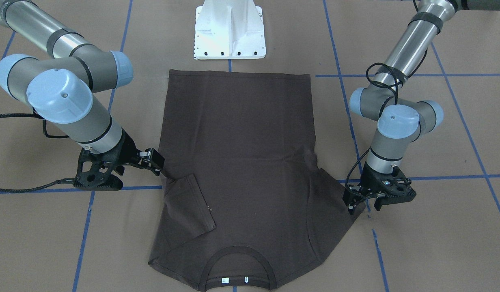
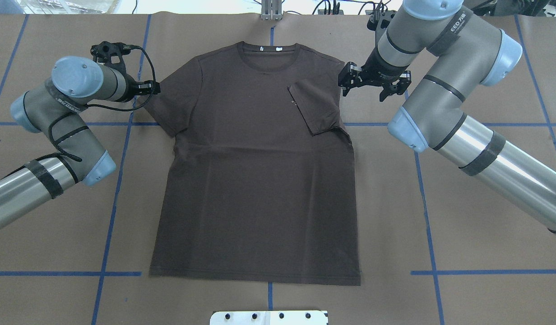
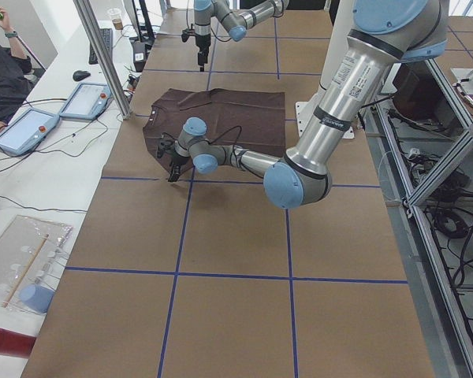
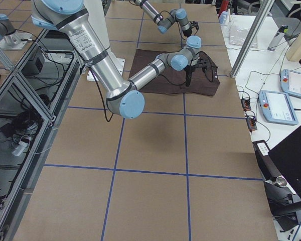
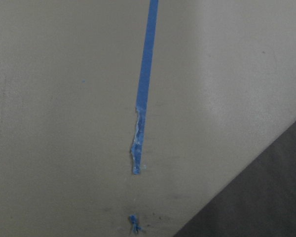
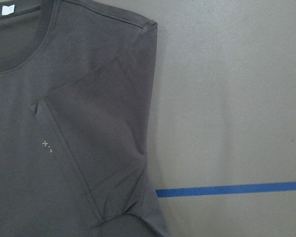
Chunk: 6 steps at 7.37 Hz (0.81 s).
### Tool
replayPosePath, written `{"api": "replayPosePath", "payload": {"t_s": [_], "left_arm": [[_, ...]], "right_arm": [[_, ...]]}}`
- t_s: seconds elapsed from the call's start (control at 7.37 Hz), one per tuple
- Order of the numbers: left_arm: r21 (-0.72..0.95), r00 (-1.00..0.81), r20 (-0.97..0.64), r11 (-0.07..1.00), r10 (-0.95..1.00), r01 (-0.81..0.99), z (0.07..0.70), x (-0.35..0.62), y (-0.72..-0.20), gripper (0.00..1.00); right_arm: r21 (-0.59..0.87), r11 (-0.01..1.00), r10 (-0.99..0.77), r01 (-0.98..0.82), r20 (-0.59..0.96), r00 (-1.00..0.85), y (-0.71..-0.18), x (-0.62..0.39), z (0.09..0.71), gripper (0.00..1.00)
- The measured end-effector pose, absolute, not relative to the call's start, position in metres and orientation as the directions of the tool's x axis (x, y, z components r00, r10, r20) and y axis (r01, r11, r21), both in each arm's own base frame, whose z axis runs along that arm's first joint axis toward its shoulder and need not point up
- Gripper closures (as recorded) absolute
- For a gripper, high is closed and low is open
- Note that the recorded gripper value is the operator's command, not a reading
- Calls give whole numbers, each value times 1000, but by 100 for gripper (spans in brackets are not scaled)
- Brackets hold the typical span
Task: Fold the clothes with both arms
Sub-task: 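Move the left gripper to the sleeve nearest it while right gripper lifts away, then fold the sleeve nearest the left gripper inward onto the shirt body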
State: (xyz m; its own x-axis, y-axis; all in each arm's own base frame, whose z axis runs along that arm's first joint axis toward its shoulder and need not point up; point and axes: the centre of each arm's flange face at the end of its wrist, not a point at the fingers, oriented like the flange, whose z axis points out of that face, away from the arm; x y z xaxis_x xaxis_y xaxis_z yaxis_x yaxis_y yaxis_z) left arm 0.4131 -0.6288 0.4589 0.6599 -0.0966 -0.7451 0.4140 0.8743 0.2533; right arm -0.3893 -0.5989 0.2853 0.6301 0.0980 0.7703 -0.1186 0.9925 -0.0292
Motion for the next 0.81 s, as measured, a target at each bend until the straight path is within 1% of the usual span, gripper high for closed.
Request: {"api": "replayPosePath", "payload": {"t_s": [0.41, 0.54, 0.81], "left_arm": [[253, 661, -744, 877, -94, 409, 460, 416, -626, 17], [251, 662, -743, 880, -91, 403, 462, 420, -623, 27], [250, 664, -743, 882, -90, 399, 463, 422, -620, 62]], "right_arm": [[-30, 993, 98, -117, 768, 633, -599, -390, 288, 0], [-30, 993, 97, -117, 768, 633, -600, -390, 288, 0], [-30, 993, 98, -117, 767, 634, -600, -389, 289, 0]]}}
